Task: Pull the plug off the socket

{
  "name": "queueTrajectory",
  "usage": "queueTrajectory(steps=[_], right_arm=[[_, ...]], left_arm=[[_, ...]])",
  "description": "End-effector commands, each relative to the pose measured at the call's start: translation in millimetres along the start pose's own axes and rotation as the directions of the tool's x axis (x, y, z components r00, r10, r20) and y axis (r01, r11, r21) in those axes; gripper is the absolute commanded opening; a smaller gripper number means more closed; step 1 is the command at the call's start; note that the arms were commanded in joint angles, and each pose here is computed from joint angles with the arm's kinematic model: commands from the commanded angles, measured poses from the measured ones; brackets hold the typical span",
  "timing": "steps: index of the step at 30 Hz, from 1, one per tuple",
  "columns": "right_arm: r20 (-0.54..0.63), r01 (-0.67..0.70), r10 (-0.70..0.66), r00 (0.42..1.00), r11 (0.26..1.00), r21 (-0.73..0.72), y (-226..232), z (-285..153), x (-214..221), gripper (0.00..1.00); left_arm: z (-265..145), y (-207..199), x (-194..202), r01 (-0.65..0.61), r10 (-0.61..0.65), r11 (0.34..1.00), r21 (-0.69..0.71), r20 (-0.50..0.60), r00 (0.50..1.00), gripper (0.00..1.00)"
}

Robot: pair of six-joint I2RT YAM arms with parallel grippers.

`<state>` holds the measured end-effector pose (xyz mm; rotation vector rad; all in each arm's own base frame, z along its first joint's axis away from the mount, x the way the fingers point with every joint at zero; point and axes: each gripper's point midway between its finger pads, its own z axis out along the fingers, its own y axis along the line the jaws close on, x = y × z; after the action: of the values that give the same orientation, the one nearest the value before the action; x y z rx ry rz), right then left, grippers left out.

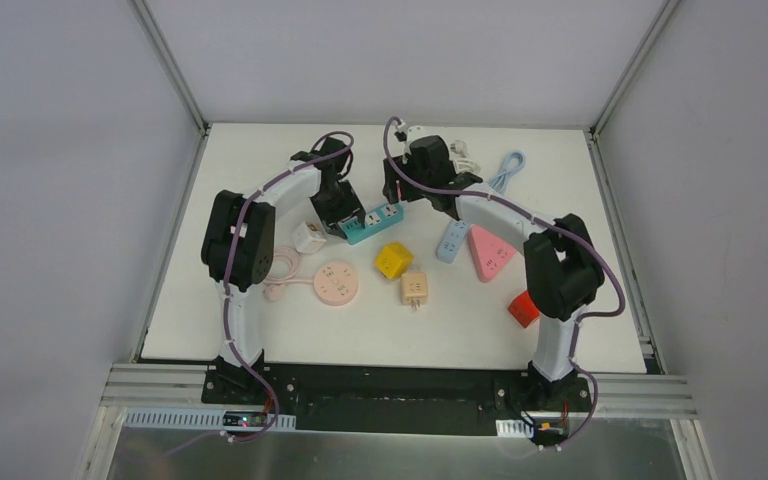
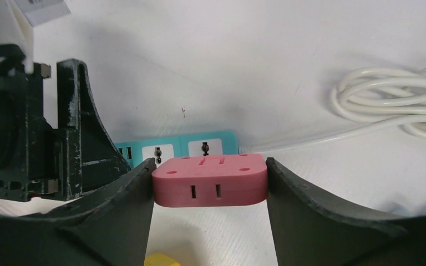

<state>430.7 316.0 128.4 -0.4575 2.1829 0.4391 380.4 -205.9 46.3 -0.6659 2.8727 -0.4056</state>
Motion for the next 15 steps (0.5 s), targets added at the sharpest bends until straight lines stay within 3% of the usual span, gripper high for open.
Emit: queueTrajectory(steps=[1,7,15], right_arm=[[0.129,-0.071,0.067,0.989,0.997,0.026,-17,-29,-46,0.35],[0.112,-0.304,0.296,0.949,0.951,0.064,-55,-45,-37,0.37],[-0.043,-0.464,0.472,0.881,0.878,0.122,-71,-50,17,0.41]], left_arm=[[-6,-4,-3,0.007,-0.007,1.000,0.012,-0.002,1.000,0.53],[-40,-28,-20,-0.023,0.003,0.987,0.162,0.120,0.993,0.51],[-157,-46,-39,-0.184,0.058,0.943,0.277,0.407,0.912,0.61]])
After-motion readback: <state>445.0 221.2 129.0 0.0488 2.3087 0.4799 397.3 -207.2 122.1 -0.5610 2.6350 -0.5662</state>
